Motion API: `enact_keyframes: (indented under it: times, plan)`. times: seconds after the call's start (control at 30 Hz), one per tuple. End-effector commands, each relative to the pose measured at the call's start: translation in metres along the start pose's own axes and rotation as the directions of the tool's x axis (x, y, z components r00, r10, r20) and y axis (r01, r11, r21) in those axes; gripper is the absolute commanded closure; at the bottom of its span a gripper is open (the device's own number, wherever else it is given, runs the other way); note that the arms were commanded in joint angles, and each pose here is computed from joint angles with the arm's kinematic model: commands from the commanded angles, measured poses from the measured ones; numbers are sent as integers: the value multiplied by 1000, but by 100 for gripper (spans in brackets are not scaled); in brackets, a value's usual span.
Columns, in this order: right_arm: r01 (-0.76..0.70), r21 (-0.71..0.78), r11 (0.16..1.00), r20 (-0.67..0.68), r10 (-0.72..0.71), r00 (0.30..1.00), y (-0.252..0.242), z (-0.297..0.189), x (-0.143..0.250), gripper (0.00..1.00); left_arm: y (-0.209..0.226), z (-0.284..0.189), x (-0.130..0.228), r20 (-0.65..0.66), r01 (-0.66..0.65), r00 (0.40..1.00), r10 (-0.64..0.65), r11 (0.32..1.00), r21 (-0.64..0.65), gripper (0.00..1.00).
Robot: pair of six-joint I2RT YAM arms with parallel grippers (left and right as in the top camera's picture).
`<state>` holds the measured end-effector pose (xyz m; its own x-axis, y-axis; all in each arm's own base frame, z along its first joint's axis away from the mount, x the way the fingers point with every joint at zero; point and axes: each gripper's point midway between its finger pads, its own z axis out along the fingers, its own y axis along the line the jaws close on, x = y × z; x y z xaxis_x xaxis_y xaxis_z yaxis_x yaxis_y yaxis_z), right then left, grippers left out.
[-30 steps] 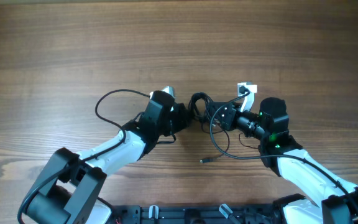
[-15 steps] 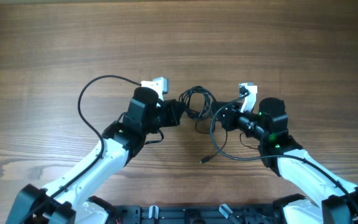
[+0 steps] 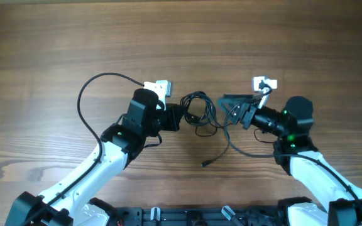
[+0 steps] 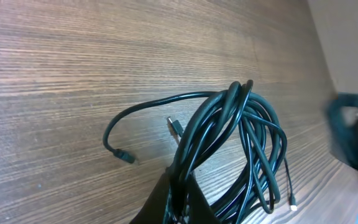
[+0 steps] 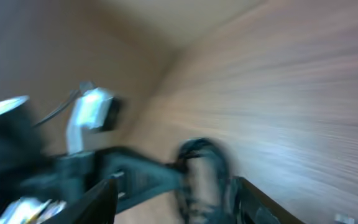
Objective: Untangle cables
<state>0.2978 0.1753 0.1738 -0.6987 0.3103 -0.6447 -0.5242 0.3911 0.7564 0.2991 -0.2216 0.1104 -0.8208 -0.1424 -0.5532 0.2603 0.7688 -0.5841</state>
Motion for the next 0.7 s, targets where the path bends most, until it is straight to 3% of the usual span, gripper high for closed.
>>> enact_keyframes:
  times: [0.0,0.07,0.33,0.53,0.67]
  plan:
    - [-13,-133,991,-62,5,998,38,10,11,42,-6,-5,-10,32,-53,998,53,998,15,96]
    - [-14,-108,994,-44,10,999,42,23,16,42,-6,-5,-10,31,-53,998,52,998,15,96]
    - [-133,169,977,52,126,991,11,51,38,60,-8,-5,-8,24,-53,998,53,998,25,96]
    - [-224,272,936,81,209,974,-22,55,49,62,-9,-5,-7,21,-53,998,53,998,33,96]
    - [-259,260,930,85,245,966,-30,62,54,62,-18,-6,-3,-4,-55,998,55,995,84,96]
